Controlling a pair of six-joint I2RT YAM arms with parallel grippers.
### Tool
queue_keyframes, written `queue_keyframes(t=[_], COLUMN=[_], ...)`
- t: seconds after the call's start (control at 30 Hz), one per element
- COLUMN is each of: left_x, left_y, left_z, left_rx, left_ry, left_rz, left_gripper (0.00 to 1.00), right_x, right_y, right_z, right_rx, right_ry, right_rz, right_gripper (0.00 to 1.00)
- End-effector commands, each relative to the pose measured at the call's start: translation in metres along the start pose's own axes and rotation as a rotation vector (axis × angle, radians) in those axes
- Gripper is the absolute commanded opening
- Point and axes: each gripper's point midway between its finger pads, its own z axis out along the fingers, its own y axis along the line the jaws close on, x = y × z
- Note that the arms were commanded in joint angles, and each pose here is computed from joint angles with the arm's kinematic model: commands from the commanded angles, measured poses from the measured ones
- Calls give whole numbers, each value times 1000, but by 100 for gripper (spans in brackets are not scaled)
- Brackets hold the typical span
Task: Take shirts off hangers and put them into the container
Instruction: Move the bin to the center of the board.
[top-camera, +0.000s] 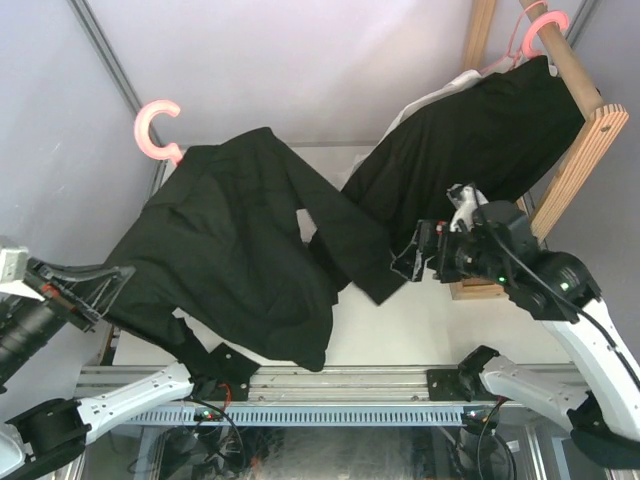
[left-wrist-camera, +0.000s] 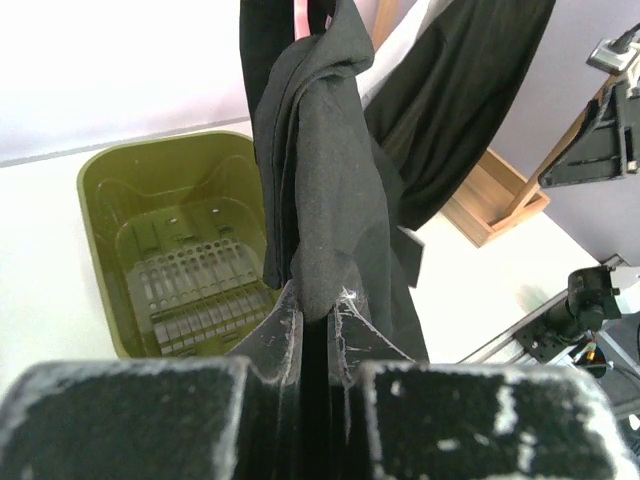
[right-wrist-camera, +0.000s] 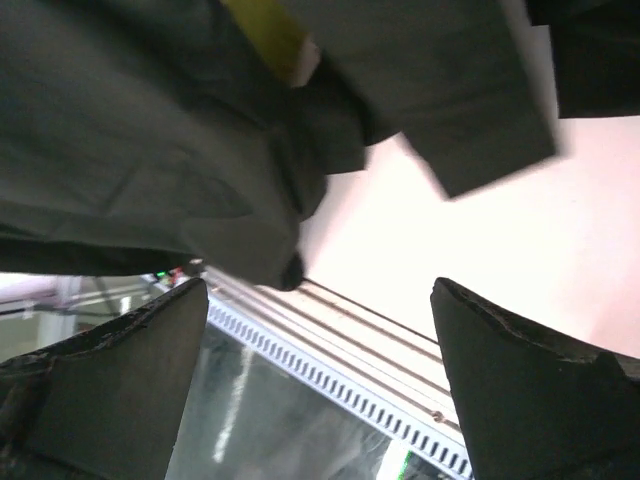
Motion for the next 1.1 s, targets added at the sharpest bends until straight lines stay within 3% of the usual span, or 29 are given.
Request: queue_keyframes(t=[0.0,0.13,0.23,0.43,0.53,0.63,0.83,1.07], left_x=[-23,-19,-20,-11,-11,-6,10,31], left_y=[12,16,19,22,19,13,-9,-28], left_z=[-18,-19,-19,-12,-10,-1,31,76], left_rx=[-42,-58,-79,-108,-102,-79,-8,33], left_ry=[-101,-83,-95,-53,-46,-35,14,75], left_rz=[-29,-20,-35,-28,-32,-32,-32,6], left_gripper=[0,0,0,0,0,0,0,0], right_x=[-25,-37,-48,-93,-116,-140,-191,-226], right_y=[-18,-16,3,12,-8,-57,-182,-253], right_z=[24,56,88,153,190,222,190,118], right_rx=[208,271,222,285,385,572,1095,1366], right_ry=[-116,-141,-139,-271,-283,-267,-287,-350], right_rz=[-67,-102,-142,-242,-295,-311,-272,-262], right_gripper=[90,85,83,67,67,63,63,66])
